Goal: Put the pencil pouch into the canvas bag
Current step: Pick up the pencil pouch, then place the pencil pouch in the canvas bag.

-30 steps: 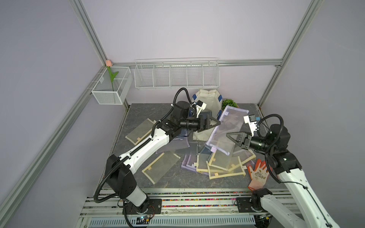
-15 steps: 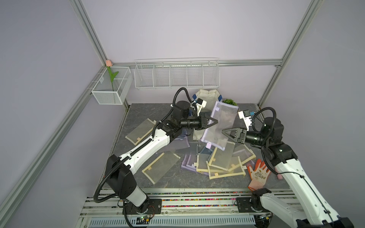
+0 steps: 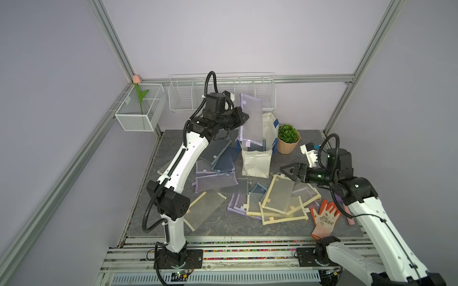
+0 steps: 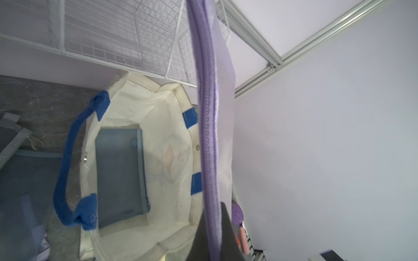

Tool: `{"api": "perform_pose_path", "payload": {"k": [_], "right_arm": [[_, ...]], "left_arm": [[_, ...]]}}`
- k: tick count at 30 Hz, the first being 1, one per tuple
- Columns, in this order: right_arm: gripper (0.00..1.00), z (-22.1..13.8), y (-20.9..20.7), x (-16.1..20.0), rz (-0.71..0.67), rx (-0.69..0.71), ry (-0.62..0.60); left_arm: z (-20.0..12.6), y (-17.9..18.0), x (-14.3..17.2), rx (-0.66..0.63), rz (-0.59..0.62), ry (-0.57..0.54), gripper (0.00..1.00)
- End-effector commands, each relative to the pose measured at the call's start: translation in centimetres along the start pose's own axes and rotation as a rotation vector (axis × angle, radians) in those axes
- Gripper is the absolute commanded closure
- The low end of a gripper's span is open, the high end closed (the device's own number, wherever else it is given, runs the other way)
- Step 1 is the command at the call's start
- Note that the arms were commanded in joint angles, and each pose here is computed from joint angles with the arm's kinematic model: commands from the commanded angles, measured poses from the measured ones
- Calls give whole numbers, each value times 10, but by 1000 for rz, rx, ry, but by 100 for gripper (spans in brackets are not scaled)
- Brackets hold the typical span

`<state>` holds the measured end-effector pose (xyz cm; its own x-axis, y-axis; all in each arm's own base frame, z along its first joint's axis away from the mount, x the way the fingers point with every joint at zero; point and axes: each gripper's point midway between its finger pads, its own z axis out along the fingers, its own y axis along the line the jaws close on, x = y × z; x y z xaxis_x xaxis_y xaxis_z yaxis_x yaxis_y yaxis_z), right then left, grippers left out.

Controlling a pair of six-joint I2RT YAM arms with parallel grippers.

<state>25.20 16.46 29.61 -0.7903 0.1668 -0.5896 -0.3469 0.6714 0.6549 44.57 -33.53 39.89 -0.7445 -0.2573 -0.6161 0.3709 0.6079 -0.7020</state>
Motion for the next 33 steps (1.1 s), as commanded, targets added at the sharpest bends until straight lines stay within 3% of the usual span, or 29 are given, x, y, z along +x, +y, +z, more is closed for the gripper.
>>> {"api": "perform_pose_path", "payload": {"k": [1,7,19,29,33], "right_arm": [[9,-3,-15,2,8,77,8],[8,-1,-19,5,29,81,11],[8,-4,-47,8,84,156,30],[7,-4,-67,17,122,228,61],[7,-5,-79,23,149,273,82]], "left_arm": [[21,47,12,-187,-13,51,100],[55,66,3,-208,17,6,100],[100,81,56,-266,43,109,100],[117,88,58,-265,26,100,100],[115,92,59,-289,38,107,73]]}}
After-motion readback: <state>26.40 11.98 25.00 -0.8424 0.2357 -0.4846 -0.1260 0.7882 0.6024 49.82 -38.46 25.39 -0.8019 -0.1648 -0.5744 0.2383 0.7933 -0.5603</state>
